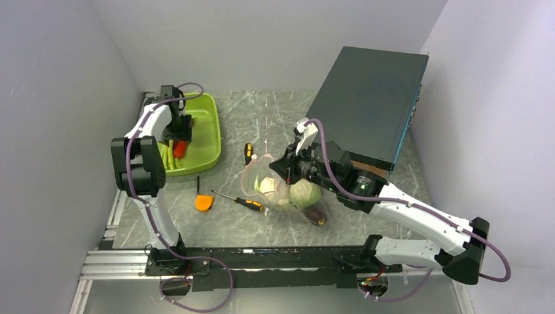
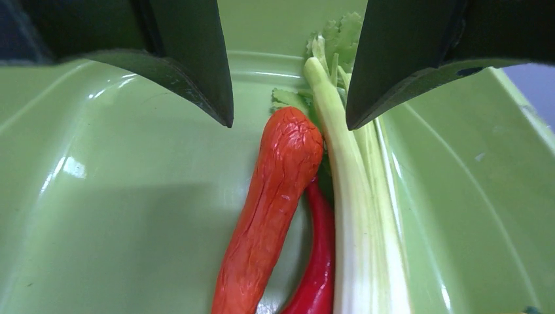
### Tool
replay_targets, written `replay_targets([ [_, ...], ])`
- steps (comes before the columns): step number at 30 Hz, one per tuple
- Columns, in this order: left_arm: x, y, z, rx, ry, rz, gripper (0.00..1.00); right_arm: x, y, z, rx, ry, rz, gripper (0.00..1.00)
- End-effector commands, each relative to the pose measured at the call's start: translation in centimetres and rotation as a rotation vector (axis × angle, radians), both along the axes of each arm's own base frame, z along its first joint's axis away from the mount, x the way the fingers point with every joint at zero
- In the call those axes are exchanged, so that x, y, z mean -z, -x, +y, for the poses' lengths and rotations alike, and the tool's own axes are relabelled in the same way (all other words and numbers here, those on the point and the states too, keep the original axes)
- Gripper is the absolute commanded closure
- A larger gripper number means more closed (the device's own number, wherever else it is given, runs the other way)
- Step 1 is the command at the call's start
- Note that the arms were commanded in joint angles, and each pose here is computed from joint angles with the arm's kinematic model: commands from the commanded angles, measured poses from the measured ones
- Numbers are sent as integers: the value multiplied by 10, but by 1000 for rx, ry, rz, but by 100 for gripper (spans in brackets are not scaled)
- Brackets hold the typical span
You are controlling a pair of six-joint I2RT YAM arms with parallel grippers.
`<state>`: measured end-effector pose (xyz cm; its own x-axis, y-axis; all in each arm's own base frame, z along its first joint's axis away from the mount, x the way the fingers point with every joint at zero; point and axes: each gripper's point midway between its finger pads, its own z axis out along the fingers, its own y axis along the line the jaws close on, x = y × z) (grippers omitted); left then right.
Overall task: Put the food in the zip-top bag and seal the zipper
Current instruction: Pick up the fake vegetable from the bin, then place the fake vegetable in the zipper food storage bag.
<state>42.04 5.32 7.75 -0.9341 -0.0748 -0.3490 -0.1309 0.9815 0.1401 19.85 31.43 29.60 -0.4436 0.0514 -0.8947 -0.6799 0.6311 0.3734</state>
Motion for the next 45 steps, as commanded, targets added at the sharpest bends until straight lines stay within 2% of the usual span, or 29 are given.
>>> replay_targets([
  [1, 15, 6, 0, 17, -10, 69, 33, -27, 6, -3, -7, -90, -27, 100],
  [6, 30, 8, -4, 25, 14, 98, 37, -26, 7, -6, 1, -100, -17, 100],
  [10, 34, 12, -1, 11, -4, 145, 57, -26, 6, -6, 3, -95, -17, 100],
  [12, 24, 12, -1, 4, -2, 127, 70, -27, 6, -7, 6, -93, -19, 100],
  [15, 7, 9, 0, 0, -15, 69, 82, -26, 5, -7, 10, -89, -23, 100],
  [21, -34, 9, -9, 9, 0, -54, 90, -22, 1, -6, 19, -72, -24, 100],
  [30, -87, 31, -46, 75, 65, -217, 100, -27, -3, -5, 33, -71, -31, 100],
  [35, -124, 63, -89, 126, 258, -327, 100, -31, -3, -7, 40, -72, -36, 100],
  [41, -157, 144, -149, 254, 603, -445, 100, -32, -7, -11, 60, -63, -48, 100],
  [45, -176, 199, -179, 333, 778, -509, 100, -35, -10, -13, 76, -55, -64, 100],
])
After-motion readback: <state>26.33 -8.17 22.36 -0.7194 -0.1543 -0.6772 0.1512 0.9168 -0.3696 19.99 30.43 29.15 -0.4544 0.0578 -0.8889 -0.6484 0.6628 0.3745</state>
